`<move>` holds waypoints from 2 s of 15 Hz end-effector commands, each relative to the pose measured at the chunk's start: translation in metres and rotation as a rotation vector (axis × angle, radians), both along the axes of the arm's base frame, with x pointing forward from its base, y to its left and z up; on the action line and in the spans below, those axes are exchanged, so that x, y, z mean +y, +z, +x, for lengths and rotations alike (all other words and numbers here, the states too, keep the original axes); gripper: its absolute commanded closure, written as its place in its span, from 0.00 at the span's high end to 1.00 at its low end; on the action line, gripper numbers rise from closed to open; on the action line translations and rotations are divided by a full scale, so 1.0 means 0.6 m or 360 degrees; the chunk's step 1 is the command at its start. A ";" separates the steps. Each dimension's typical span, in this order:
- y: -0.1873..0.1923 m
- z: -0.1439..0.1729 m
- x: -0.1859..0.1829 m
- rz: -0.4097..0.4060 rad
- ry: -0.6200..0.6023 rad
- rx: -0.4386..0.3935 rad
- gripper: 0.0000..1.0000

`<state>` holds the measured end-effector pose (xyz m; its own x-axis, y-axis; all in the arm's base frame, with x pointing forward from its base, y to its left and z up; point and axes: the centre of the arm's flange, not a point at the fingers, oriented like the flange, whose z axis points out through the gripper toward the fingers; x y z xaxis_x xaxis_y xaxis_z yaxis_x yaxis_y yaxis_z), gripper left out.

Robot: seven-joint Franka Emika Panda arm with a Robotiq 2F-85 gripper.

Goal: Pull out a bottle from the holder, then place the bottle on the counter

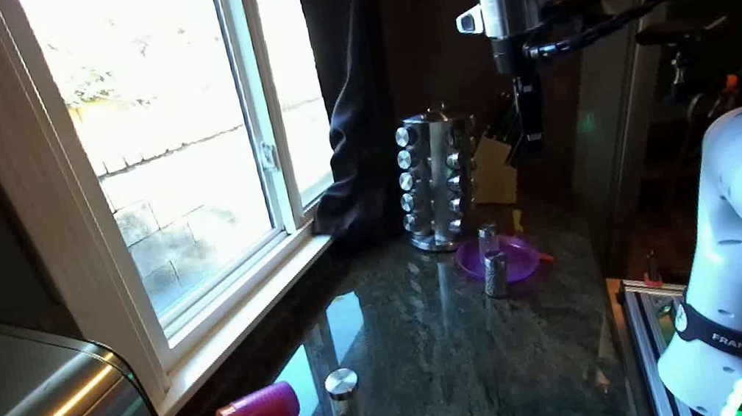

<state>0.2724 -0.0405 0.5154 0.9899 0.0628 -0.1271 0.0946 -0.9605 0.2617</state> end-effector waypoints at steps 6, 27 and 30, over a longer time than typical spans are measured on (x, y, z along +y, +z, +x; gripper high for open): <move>0.000 0.000 0.000 0.0000 0.0000 0.0000 1.00; -0.046 0.059 -0.231 -0.0076 -0.0358 -0.0765 1.00; -0.038 0.047 -0.234 -0.0036 -0.0375 -0.0752 1.00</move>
